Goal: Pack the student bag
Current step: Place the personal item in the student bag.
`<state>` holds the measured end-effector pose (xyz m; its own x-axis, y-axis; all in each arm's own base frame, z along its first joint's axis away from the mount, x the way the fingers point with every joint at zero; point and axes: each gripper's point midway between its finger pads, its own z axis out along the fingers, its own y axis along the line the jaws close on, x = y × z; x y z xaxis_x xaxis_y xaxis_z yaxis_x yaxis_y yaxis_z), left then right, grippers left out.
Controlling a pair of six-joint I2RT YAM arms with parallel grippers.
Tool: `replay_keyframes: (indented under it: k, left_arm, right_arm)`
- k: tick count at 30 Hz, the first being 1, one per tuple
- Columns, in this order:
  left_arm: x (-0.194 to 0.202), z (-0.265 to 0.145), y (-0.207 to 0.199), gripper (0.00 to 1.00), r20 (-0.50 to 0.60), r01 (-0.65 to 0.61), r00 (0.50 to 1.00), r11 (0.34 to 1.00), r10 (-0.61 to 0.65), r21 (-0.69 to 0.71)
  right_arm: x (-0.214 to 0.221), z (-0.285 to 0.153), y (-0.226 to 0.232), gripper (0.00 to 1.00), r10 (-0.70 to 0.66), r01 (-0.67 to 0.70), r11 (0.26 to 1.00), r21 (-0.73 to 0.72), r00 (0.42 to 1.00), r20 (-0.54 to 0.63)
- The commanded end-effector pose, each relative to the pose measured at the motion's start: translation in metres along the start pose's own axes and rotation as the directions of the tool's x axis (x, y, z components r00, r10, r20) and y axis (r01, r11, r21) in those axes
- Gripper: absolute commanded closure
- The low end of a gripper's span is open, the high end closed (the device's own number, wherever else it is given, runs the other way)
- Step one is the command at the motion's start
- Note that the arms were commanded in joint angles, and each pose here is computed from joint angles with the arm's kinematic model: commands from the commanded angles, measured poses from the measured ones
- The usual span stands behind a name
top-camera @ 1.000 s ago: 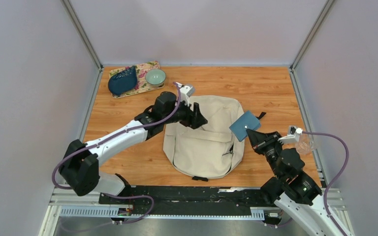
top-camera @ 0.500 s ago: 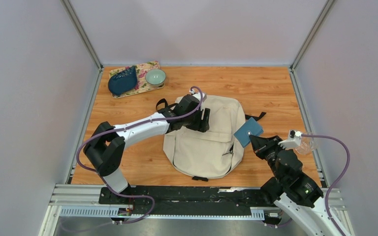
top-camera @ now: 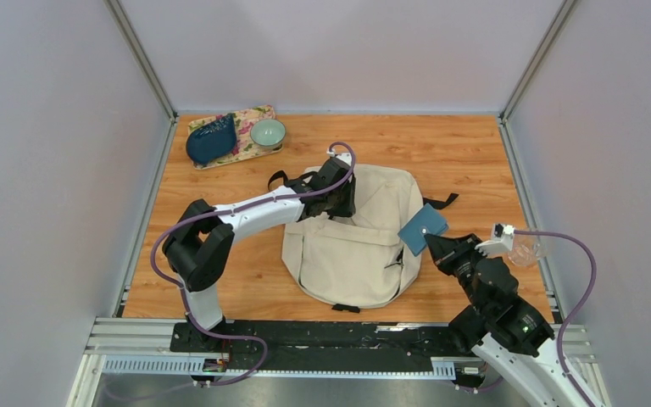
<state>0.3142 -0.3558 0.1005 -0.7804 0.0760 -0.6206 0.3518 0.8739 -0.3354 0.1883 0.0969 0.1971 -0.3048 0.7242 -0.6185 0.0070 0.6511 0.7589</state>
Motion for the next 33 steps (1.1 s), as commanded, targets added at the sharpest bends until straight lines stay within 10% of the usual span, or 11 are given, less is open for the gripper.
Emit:
replay_keyframes:
  k: [1, 4, 33]
  left_arm:
    - [0.005, 0.005, -0.009, 0.78, -0.016, 0.008, 1.000, 1.000, -0.007, 0.028]
    - [0.005, 0.004, -0.009, 1.00, -0.011, -0.004, 1.000, 0.999, 0.005, 0.031]
    - [-0.057, -0.082, -0.026, 1.00, 0.216, -0.008, 0.975, 0.975, -0.041, 0.223]
  right_arm:
    - [0.003, 0.003, 0.012, 1.00, 0.036, -0.036, 0.998, -0.050, 0.999, -0.012]
    - [0.009, 0.003, 0.012, 1.00, 0.039, -0.041, 0.997, -0.059, 0.999, -0.035]
    - [0.116, 0.027, 0.075, 1.00, 0.254, -0.423, 0.879, -0.223, 0.808, -0.531]
